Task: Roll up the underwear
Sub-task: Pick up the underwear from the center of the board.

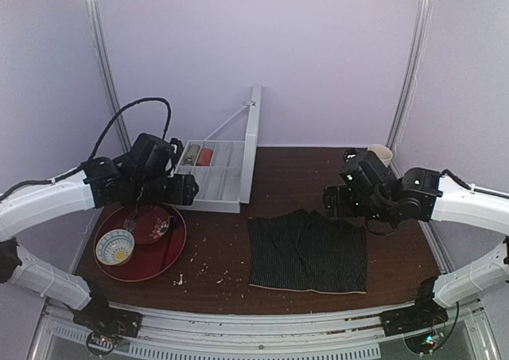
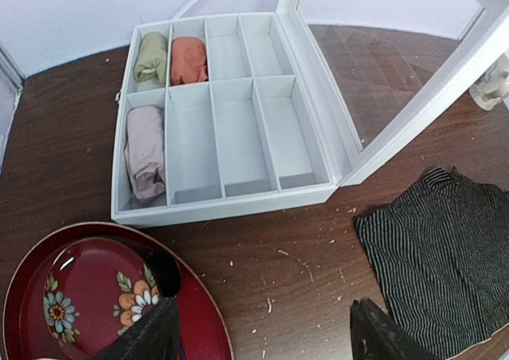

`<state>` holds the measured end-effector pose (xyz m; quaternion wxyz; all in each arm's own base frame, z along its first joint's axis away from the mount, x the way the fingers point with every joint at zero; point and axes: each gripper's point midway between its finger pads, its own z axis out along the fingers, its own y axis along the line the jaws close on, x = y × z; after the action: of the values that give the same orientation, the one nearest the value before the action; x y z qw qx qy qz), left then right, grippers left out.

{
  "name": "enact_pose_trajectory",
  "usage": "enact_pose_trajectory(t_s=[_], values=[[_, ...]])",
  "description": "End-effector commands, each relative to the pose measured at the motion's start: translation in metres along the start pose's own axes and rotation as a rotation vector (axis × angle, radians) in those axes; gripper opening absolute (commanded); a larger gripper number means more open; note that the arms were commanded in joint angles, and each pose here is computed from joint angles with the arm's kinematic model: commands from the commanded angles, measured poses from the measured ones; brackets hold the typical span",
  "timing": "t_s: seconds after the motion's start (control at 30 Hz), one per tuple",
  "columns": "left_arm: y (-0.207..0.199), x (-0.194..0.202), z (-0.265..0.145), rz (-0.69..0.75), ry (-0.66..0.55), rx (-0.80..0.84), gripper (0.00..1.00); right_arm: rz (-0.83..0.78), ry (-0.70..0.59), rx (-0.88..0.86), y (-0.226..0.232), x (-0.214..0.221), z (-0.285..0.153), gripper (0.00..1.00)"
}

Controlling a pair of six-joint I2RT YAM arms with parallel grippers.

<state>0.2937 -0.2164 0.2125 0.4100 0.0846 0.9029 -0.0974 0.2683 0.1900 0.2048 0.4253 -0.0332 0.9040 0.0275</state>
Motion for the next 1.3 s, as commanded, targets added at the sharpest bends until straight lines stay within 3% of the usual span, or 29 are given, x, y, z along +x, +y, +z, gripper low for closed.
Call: enact_pose_trajectory(t_s=[0.0,0.37,0.6,0.93,1.27], values=[[-0.023,-0.029,-0.006,0.047,-0.132,0.11,0.98,0.054,-0.027,0.004,0.008,-0.012,-0.008,1.0],[-0.056,0.006,0.017,-0.101,0.07,0.248,0.97,0.01,-0.034,0.002,0.027,0.002,-0.023,1.0],[-0.085,0.042,0.071,-0.273,0.236,0.29,0.72,-0.02,-0.047,-0.016,0.04,0.01,-0.032,1.0],[-0.113,0.079,0.125,-0.462,0.301,0.39,0.7,-0.046,-0.043,-0.015,0.043,0.021,-0.042,1.0],[-0.125,0.092,0.159,-0.483,0.297,0.383,0.69,-0.06,-0.034,-0.02,0.044,0.027,-0.044,1.0]])
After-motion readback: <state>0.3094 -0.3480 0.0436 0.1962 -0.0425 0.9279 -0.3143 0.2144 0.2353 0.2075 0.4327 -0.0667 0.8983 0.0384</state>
